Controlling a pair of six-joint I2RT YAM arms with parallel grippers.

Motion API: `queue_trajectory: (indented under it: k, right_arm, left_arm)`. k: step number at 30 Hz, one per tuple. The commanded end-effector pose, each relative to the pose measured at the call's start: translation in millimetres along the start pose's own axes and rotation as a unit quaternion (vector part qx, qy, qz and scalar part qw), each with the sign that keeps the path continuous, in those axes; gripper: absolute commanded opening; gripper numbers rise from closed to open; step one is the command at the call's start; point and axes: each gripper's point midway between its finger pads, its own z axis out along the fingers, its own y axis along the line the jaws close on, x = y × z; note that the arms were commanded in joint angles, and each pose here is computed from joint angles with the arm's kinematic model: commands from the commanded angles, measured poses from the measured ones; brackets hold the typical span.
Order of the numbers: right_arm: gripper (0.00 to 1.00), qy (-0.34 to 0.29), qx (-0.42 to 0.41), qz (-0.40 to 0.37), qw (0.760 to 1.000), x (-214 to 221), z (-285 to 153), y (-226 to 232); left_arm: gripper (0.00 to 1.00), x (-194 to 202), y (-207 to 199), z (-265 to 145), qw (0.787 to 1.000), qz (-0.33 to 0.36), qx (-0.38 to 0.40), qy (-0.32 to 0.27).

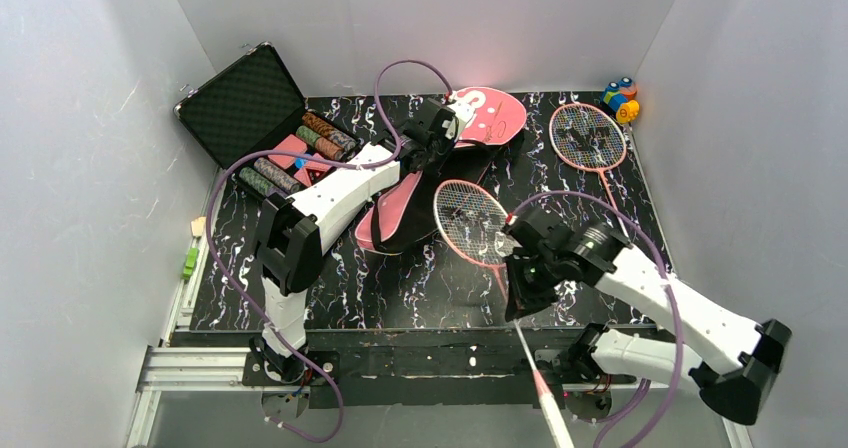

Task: Pack up the badminton gear

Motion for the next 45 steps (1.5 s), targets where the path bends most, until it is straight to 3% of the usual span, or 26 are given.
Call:
queue_trajectory:
  k: [1,15,24,29,45]
  right_arm:
    - [0.01,-0.026,-0.014,-0.033,0.999,-28,5,19]
    - [0.01,-0.042,0.111,-0.062,0.991,-96,40,9]
    - [0.01,-0.080,0.147,0.010,0.986,-144,47,-11]
    - [0.01,-0.115,0.141,0.025,0.983,-175,46,-6]
    - [0.01,-0.184,0.113,0.067,0.974,-252,81,-2]
  left_arm:
    - [0.00,-27,-7,-36,0.998,-0.017,0.036,-0.046]
    - [0.00,21,-57,-54,0.987,-0.046,0.156,0.006]
    - [0.00,33,-75,-68,0.976,-0.084,0.201,0.021]
    - [0.00,47,-87,-69,0.967,-0.101,0.230,0.037]
    - [0.00,34,-100,-93,0.954,-0.099,0.284,0.020]
